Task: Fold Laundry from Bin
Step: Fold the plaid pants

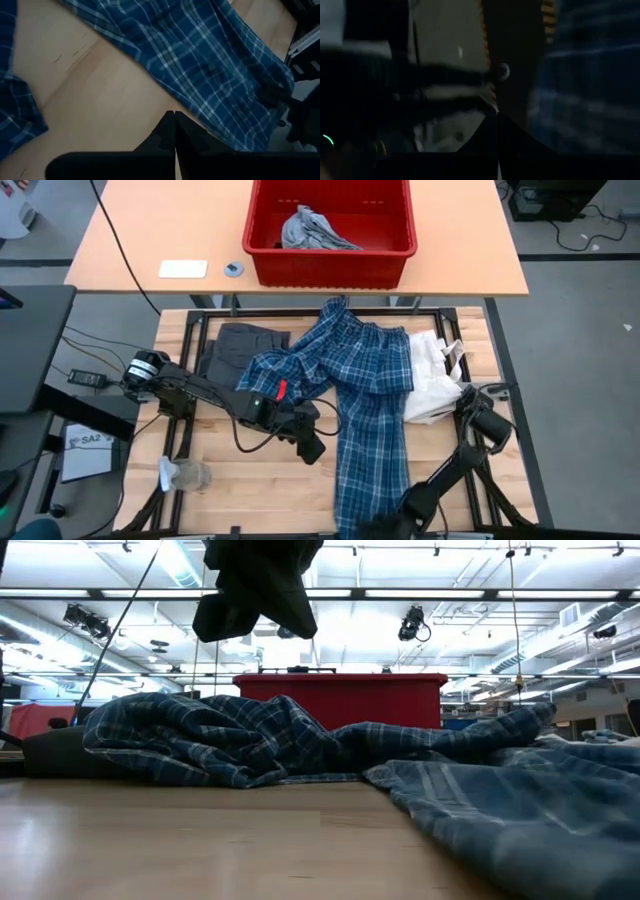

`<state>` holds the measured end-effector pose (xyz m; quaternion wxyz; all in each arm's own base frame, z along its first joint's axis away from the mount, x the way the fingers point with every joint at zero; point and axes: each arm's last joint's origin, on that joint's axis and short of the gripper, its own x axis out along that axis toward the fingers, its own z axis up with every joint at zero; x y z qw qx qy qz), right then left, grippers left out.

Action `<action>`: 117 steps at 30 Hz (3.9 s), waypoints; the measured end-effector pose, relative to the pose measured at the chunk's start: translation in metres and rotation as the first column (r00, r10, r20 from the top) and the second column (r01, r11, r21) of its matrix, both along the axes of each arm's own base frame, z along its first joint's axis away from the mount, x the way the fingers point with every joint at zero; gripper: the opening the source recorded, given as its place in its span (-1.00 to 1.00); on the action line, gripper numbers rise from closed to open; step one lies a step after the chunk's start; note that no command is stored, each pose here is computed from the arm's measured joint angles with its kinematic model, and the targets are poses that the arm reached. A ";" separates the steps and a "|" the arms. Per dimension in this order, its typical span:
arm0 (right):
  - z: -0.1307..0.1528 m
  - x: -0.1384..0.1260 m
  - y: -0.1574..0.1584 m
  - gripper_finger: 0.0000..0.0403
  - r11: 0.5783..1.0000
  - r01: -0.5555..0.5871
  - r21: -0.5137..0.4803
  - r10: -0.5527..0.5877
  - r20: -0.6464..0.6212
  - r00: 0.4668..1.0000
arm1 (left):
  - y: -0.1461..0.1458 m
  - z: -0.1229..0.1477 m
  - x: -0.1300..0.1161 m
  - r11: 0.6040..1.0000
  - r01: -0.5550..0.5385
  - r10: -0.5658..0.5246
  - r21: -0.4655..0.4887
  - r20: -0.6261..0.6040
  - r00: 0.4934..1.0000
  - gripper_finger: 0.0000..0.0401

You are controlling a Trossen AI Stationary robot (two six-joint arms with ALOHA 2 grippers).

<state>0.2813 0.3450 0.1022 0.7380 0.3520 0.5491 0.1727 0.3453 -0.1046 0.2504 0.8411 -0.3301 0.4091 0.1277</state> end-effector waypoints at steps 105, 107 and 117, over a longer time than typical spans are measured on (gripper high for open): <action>0.139 0.055 -0.366 -0.87 0.867 0.442 -0.230 -0.370 0.298 0.880 | 0.045 -0.092 -0.145 0.515 -0.854 0.803 -0.076 -0.307 0.511 -0.12; 0.139 0.055 -0.366 -0.87 0.867 0.442 -0.230 -0.370 0.298 0.880 | 0.049 -0.095 -0.142 0.524 -0.850 0.803 -0.051 -0.302 0.513 -0.23; 0.139 0.055 -0.366 -0.94 0.869 0.449 -0.206 -0.389 0.276 0.879 | 0.041 -0.096 -0.119 0.734 -0.662 0.610 -0.149 -0.282 0.740 -0.96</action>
